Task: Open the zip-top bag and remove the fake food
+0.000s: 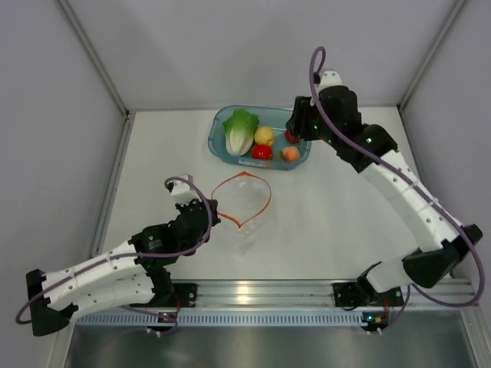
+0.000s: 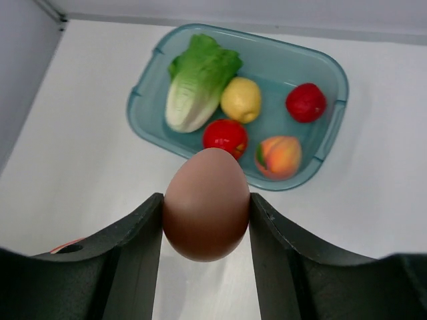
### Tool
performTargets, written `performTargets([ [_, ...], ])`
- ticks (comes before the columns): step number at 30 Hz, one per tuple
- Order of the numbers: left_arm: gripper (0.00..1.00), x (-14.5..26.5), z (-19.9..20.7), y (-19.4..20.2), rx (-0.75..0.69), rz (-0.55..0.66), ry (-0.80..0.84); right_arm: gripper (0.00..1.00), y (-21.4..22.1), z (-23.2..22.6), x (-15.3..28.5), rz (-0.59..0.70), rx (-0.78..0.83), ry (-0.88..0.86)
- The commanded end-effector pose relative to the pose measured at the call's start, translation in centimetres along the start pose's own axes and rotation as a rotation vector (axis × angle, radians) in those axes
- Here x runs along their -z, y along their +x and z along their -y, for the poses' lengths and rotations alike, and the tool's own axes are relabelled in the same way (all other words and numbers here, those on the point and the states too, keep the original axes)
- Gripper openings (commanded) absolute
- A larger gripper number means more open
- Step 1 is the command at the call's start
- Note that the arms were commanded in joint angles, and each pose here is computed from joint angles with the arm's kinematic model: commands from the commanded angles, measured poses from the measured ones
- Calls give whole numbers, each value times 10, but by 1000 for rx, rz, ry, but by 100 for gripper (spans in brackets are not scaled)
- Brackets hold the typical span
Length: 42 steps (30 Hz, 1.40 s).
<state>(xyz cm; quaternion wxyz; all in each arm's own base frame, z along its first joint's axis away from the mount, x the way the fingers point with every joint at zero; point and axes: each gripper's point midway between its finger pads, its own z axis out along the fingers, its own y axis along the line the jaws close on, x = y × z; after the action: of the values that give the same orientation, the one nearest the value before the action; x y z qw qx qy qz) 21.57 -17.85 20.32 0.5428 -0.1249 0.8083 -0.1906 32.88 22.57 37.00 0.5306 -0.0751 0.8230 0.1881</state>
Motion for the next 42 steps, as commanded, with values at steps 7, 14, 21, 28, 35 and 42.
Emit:
performTargets([
  [7, 0, 26, -19, -60, -56, 107, -83, 44, 9, 80, -146, -98, 17, 163],
  [14, 0, 33, -46, -100, -207, 157, -276, 50, 44, 105, -233, -177, 26, 224],
  [21, 0, 19, -72, -111, -290, 131, -420, 91, 66, 98, -262, -211, 45, 147],
  [28, 0, 2, -95, -102, -341, 91, -542, 100, 36, 95, -234, -164, 69, 164],
  [35, 0, -18, -87, -79, -360, 11, -540, 99, 26, 96, -153, -146, 42, 176],
  [42, 0, -35, -83, -48, -364, -80, -533, 99, 62, 97, -67, -142, -15, 132],
])
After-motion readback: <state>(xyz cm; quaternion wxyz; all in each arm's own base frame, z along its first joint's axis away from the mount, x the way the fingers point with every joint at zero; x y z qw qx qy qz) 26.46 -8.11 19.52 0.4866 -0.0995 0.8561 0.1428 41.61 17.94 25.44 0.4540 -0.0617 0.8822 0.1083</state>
